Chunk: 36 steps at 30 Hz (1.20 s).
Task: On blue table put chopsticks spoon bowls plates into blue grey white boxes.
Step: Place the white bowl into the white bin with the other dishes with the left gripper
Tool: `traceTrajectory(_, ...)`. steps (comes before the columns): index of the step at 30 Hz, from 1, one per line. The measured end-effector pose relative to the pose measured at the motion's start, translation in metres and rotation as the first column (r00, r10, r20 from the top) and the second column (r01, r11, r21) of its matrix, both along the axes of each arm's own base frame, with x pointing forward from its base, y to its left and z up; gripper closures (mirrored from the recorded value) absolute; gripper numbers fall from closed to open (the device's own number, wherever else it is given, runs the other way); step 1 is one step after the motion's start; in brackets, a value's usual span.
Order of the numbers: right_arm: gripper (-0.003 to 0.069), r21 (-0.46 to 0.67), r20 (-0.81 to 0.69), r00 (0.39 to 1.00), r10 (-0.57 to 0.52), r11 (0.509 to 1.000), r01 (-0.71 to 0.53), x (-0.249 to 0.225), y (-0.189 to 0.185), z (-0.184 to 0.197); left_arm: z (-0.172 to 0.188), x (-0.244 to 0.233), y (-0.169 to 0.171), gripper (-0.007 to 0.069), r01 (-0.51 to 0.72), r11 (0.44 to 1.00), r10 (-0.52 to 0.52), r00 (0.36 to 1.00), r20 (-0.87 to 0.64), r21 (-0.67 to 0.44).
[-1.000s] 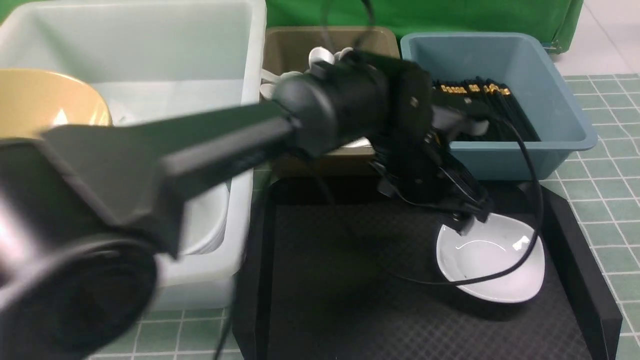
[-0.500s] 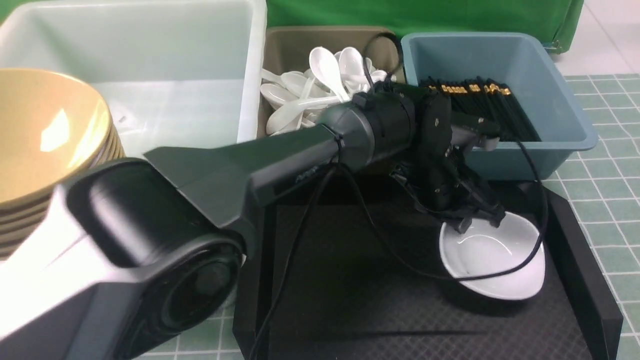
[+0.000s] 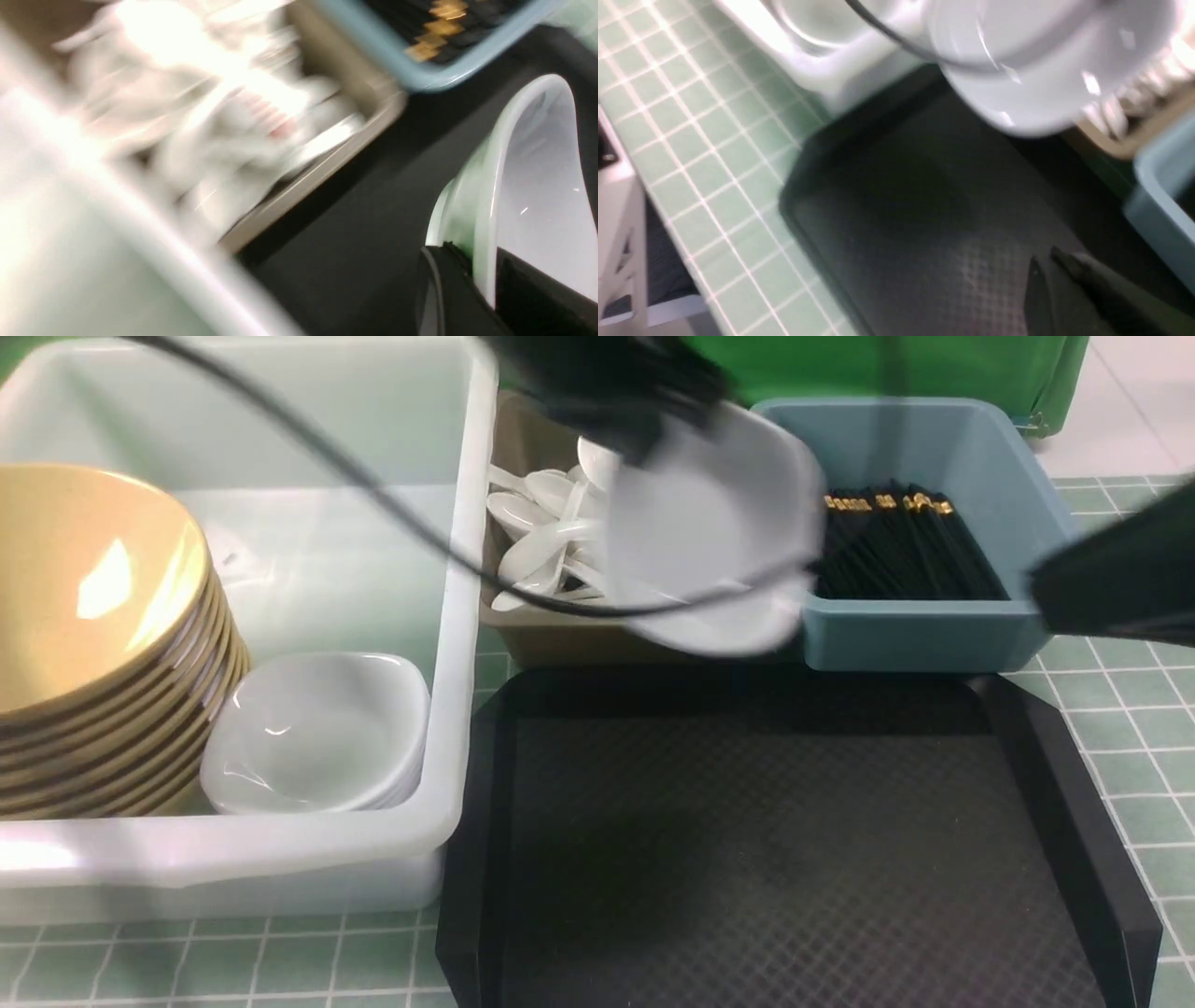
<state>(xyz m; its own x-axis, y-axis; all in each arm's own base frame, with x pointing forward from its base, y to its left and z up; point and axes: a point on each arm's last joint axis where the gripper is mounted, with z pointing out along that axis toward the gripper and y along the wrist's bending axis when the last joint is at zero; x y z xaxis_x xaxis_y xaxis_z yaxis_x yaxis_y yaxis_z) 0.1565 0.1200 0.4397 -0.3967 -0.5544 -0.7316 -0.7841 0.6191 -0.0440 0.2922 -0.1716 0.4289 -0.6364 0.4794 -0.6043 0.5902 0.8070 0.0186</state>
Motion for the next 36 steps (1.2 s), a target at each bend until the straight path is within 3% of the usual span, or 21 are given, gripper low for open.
traceTrajectory(1,0.0613,-0.001,0.001,1.0,0.006,1.0,-0.006,0.0,0.001,0.0,0.001,-0.004,0.005,0.0622,-0.008,1.0,0.008,1.0,0.001,0.002)
traceTrajectory(2,0.0613,-0.002,0.001,1.0,0.025,1.0,-0.025,0.004,0.007,-0.001,0.001,-0.013,0.033,0.0622,-0.078,0.997,0.078,0.997,-0.004,0.02)
traceTrajectory(6,0.0613,0.016,0.019,0.997,0.075,0.997,-0.075,0.009,0.024,-0.002,-0.013,-0.035,0.09,0.0622,-0.235,0.971,0.236,0.972,-0.014,0.046)
traceTrajectory(11,0.0612,0.034,0.054,0.994,0.09,0.995,-0.092,0.014,0.033,-0.001,-0.041,-0.043,0.121,0.0622,-0.285,0.953,0.291,0.956,-0.045,0.103)
traceTrajectory(23,0.0611,0.026,0.056,0.994,0.093,0.995,-0.094,0.016,0.034,-0.003,-0.09,-0.01,0.117,0.0622,-0.222,0.957,0.252,0.956,-0.151,0.187)
traceTrajectory(28,0.0611,0.025,0.057,0.994,0.092,0.995,-0.094,0.016,0.034,-0.003,-0.093,-0.006,0.116,0.0608,-0.221,0.958,0.249,0.958,-0.145,0.183)
traceTrajectory(34,0.0611,0.022,0.059,0.994,0.094,0.995,-0.096,0.016,0.034,-0.003,-0.093,-0.005,0.116,0.0433,-0.175,0.964,0.204,0.97,-0.129,0.202)
traceTrajectory(36,0.0611,0.021,0.06,0.994,0.094,0.995,-0.095,0.016,0.034,-0.003,-0.092,-0.005,0.116,0.0307,-0.162,0.965,0.19,0.974,-0.123,0.207)
